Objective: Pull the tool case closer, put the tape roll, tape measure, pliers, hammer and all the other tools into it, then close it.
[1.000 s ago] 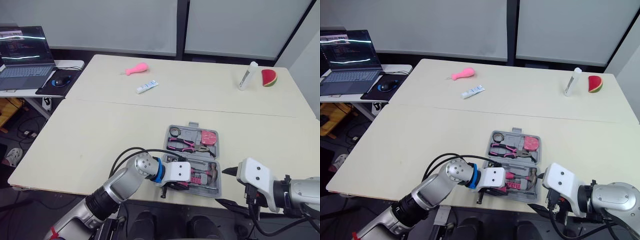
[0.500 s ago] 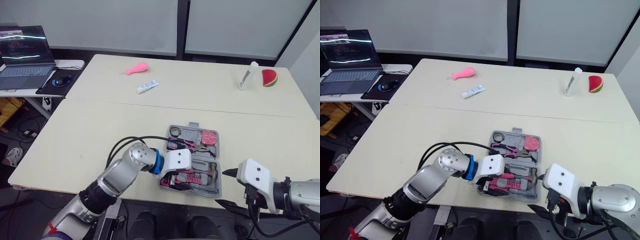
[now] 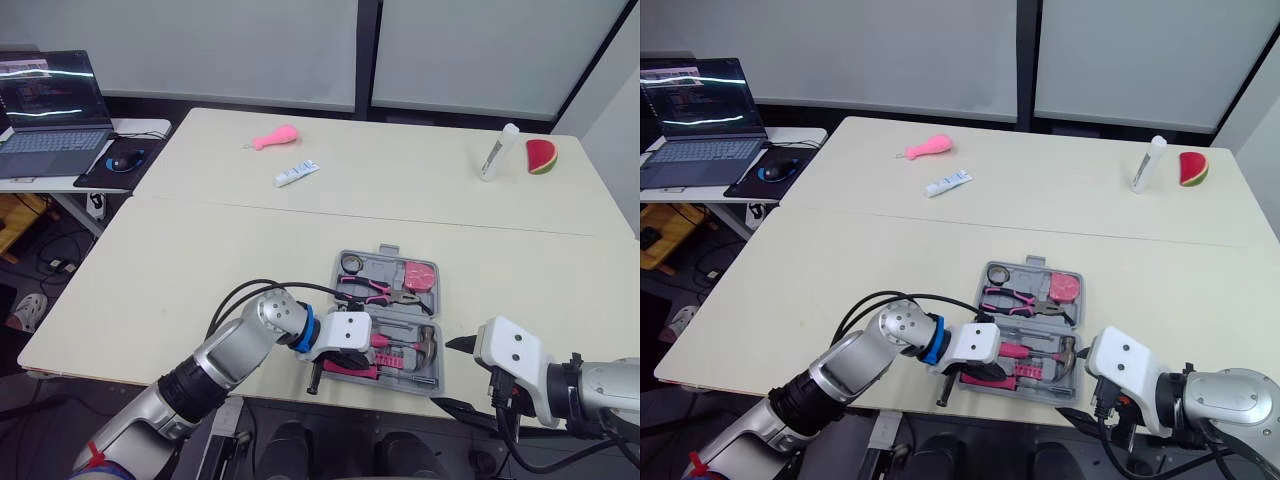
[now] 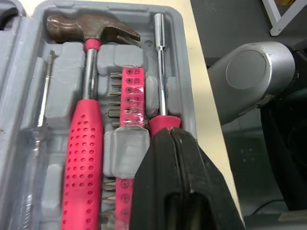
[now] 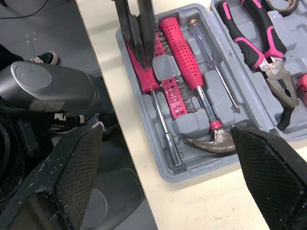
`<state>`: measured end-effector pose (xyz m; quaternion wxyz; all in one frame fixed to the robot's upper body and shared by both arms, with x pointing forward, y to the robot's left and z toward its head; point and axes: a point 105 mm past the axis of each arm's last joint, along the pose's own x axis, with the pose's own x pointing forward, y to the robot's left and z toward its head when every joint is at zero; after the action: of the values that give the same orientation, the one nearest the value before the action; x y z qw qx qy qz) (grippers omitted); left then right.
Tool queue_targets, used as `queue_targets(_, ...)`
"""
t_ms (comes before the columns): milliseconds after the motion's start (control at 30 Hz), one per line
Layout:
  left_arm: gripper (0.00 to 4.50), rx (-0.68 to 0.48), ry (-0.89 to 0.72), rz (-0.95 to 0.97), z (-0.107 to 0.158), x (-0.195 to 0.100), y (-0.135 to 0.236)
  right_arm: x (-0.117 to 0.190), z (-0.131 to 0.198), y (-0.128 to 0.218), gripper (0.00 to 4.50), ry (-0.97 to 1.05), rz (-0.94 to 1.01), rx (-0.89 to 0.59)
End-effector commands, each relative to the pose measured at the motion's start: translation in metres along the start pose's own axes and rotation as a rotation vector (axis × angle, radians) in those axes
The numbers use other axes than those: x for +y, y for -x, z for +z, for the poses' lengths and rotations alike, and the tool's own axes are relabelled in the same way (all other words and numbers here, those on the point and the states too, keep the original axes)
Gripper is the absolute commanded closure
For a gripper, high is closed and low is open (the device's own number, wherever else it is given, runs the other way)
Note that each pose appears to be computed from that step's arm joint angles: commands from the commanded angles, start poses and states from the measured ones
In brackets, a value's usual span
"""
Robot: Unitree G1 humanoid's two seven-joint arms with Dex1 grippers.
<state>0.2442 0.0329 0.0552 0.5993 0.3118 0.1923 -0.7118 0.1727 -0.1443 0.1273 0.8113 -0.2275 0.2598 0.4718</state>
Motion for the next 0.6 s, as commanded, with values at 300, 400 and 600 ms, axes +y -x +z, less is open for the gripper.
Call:
queue_targets(300,4.47,0.062,-0.002,0.035,-0.020,-0.003,-0.013,0.003,0.011,0.001,0.00,0.045,0.001,-0.034)
queue_targets(400,4.47,-0.022,0.013,0.038,-0.005,-0.002,-0.006,0.002,0.012,0.000,0.00,0.049,-0.003,-0.042)
queue_targets(600,4.47,-0.248,0.079,0.163,0.022,0.019,0.052,-0.021,0.006,0.002,0.00,0.078,-0.130,-0.047)
